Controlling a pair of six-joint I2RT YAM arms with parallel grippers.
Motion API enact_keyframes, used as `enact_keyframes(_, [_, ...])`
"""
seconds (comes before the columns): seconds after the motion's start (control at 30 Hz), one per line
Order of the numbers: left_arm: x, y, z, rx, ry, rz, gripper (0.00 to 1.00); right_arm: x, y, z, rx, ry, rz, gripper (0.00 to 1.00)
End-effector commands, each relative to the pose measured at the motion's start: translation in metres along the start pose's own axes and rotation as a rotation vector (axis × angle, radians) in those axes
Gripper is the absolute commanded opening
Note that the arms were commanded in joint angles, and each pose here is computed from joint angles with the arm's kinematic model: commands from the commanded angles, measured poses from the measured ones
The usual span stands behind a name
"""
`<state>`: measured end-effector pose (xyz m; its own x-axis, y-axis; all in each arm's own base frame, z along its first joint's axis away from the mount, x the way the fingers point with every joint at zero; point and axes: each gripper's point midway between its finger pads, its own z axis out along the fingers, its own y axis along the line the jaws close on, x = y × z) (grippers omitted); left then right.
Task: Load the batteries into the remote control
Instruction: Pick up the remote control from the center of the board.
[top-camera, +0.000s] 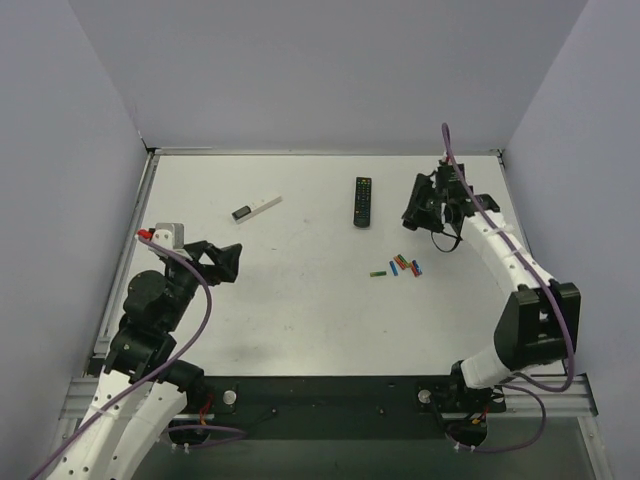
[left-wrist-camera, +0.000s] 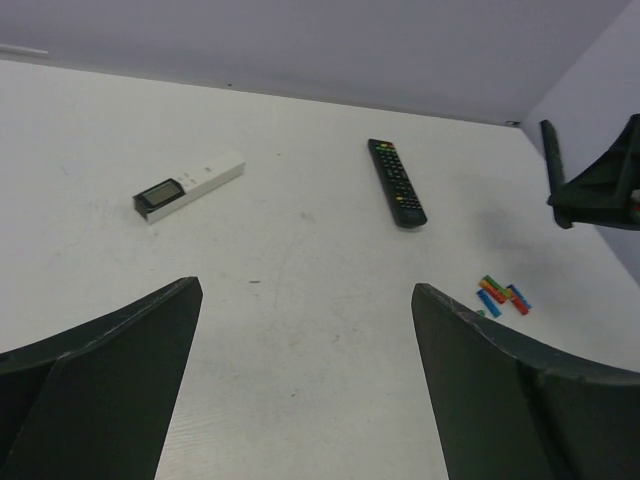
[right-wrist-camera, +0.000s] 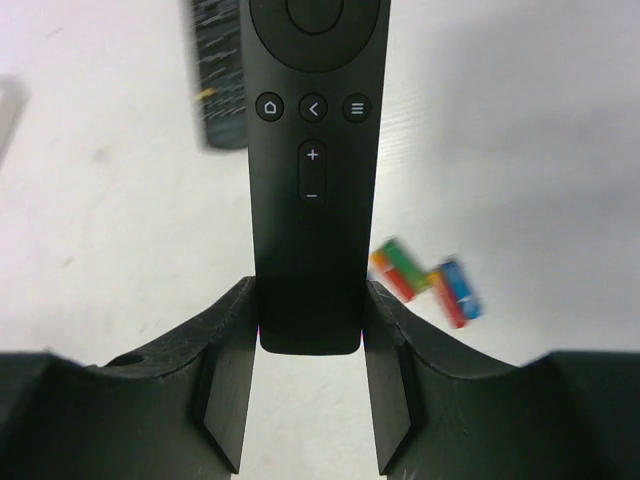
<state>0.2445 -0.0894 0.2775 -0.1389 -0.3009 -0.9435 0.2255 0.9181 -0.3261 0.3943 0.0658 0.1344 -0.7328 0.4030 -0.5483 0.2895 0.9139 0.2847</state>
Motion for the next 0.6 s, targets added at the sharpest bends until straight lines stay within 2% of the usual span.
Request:
enact_keyframes(0.0, [-0.015,-0.048,0.003,0.236,-0.063,-0.200,0.97,0.023,0.067,-0.049,-0.348,-0.062,-0.075,0.21])
enact_keyframes(0.03, [-0.006,-0.057,0.006,0.291,-0.037,-0.221,0.97,0.030,0.077,-0.054,-0.394,-0.060,-0.076,0.21])
enact_keyframes(0.1, [-0.013,-0.071,0.008,0.363,-0.054,-0.273,0.97,0.047,0.108,-0.080,-0.545,-0.067,-0.141,0.21])
enact_keyframes(0.13, [-0.005,-0.079,0.010,0.402,-0.013,-0.286,0.97,0.054,0.118,-0.088,-0.582,-0.066,-0.168,0.22])
enact_keyframes(0.3, [-0.012,-0.111,0.011,0.584,0.011,-0.380,0.97,0.103,0.173,-0.142,-0.846,-0.059,-0.351,0.22])
enact_keyframes(0.43, [-0.009,-0.124,0.018,0.655,0.047,-0.457,0.97,0.132,0.197,-0.173,-1.014,-0.047,-0.388,0.23])
enact_keyframes(0.57, [-0.019,-0.136,0.016,0.732,0.019,-0.482,0.97,0.152,0.213,-0.196,-1.131,-0.045,-0.434,0.24])
